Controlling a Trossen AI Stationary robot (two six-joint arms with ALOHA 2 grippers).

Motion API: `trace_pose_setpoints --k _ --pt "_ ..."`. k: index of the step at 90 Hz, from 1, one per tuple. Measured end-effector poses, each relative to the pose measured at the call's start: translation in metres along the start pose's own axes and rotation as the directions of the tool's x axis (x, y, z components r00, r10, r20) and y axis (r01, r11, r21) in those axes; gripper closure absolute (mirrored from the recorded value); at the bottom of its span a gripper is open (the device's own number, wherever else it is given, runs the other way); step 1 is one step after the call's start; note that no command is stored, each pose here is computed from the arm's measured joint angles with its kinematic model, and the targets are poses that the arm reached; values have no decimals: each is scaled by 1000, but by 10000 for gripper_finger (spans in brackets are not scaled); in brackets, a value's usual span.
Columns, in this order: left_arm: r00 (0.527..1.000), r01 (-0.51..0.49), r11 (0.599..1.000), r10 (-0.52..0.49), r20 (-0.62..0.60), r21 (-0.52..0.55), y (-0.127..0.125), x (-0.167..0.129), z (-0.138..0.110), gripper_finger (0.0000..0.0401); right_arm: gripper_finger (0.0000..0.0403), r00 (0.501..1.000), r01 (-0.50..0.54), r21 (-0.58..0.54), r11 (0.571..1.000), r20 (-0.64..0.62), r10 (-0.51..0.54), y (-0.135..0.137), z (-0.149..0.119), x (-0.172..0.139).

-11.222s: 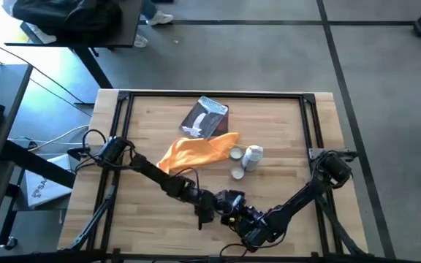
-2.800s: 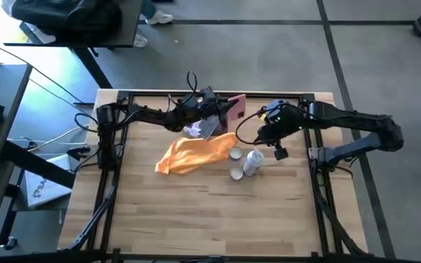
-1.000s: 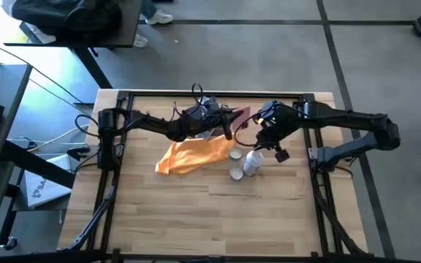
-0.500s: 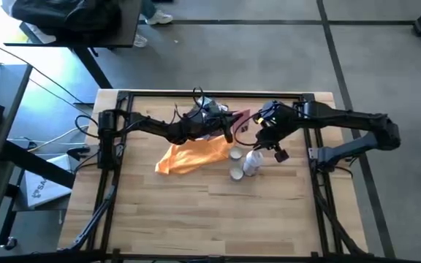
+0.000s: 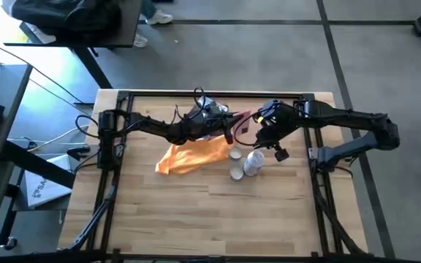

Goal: Apply microfiber cloth
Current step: Spray the pink phone using the white spray bottle

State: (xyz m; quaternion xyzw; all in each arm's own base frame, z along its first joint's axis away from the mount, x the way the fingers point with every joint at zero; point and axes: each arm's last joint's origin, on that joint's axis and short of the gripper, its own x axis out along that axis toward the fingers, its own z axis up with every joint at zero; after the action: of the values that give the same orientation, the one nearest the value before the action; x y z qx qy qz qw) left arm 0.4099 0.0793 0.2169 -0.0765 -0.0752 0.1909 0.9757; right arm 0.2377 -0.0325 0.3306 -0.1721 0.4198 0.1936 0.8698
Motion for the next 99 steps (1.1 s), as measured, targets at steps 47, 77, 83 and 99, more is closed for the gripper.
trace_pose_setpoints --k 47,77,83,99 --pt "1000 9 1000 -9 -2 -1 -4 -1 -1 395 403 997 7 55 998 -71 -4 -1 -3 4" --pt "1000 3 1000 -3 -2 10 -3 -1 -1 395 403 998 22 62 998 -53 -18 -2 -1 4" --pt "1000 0 1000 0 -1 12 -3 -1 -1 395 403 999 29 31 999 -39 -28 -3 0 4" --pt "1000 0 1000 0 -1 8 -3 -1 -1 395 403 999 22 -9 1000 -34 -23 -5 0 6"
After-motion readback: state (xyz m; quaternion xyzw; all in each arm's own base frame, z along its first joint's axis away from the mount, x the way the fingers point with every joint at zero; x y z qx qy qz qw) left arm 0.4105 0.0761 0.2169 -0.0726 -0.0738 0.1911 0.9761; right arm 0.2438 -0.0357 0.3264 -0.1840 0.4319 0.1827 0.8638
